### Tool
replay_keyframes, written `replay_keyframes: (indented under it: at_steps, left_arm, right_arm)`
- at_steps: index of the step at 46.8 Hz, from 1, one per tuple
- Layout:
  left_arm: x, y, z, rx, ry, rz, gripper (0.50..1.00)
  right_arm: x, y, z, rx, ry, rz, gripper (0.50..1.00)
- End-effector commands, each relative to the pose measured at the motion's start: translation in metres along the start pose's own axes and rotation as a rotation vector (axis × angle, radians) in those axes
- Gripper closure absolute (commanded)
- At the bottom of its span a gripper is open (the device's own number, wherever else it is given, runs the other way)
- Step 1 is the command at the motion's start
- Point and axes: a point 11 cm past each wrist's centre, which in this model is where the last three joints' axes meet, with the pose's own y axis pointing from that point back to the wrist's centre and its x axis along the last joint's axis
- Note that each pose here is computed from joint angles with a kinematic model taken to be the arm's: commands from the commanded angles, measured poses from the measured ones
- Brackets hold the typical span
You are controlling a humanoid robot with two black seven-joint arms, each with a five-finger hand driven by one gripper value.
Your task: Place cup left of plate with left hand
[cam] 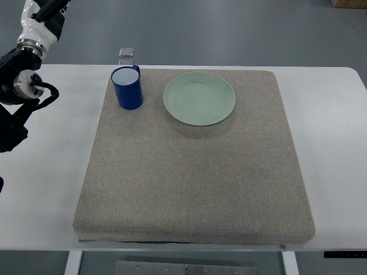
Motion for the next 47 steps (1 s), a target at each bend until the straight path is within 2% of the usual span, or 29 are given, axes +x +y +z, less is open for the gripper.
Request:
replay_keyframes:
  at_steps: [1,9,17,22,47]
  left_arm:
    - [0.001,-0.005,-0.003,0.046,0.048,0.042,0.506]
    - [0.001,-0.007,0.002,0.045,0.116,0.050,0.506]
    - [0.007,-0.006,0.002,0.028,0.197,-0.019,0.504]
    - [0.014,-0.004,-0.005,0.038,0.189,-0.005,0.504]
    - [0.006,-0.004,-0.012,0.051,0.192,-0.032,0.504]
  right_arm:
    - [0.000,0.000,0.000,0.000,0.000,-0.001,0.566]
    - [0.000,0.000,0.000,0.000,0.000,0.000,0.566]
    - [0.000,0.000,0.000,0.000,0.000,-0.001,0.566]
    - [0.000,0.000,0.000,0.000,0.000,-0.001,0.566]
    - [0.000,0.000,0.000,0.000,0.001,0.000,0.566]
